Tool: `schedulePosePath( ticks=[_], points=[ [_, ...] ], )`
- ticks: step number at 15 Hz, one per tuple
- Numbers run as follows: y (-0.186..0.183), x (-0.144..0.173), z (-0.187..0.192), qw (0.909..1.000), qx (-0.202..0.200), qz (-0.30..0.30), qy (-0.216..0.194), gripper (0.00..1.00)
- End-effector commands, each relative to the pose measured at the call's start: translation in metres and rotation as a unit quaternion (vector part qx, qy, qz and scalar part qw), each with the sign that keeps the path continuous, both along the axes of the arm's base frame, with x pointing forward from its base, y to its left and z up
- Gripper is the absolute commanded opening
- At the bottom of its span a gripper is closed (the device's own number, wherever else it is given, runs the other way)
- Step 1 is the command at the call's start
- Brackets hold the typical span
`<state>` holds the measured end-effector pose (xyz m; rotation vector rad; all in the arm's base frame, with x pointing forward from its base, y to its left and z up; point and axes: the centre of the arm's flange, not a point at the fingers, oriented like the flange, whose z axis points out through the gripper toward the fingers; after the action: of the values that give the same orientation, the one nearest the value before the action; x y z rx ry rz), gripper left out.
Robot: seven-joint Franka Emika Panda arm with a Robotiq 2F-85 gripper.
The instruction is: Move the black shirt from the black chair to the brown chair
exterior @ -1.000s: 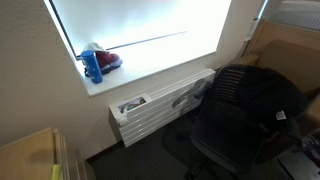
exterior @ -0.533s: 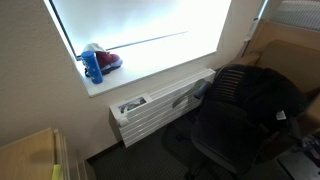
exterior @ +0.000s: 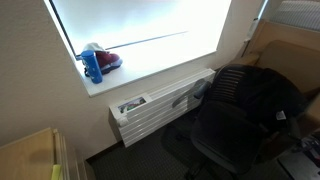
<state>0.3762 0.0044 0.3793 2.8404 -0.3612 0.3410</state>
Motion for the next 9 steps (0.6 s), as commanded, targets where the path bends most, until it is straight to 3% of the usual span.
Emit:
schedulePosePath(
  ticks=[1, 2, 4, 5, 7, 9],
  points=[
    [-0.032, 0.060, -0.058, 0.9985, -0.017, -0.051, 0.013, 1.00],
    [-0.037, 0.066, -0.068, 0.9978, -0.011, -0.061, 0.022, 1.00],
    [-0.038, 0.083, -0.084, 0.9944, 0.022, -0.068, 0.077, 1.00],
    [-0.038, 0.043, -0.067, 0.9974, 0.005, -0.058, 0.042, 1.00],
    [-0.039, 0.061, -0.085, 0.9959, 0.015, -0.061, 0.066, 1.00],
    [-0.046, 0.063, -0.083, 0.9939, 0.057, 0.005, 0.094, 1.00]
  ],
)
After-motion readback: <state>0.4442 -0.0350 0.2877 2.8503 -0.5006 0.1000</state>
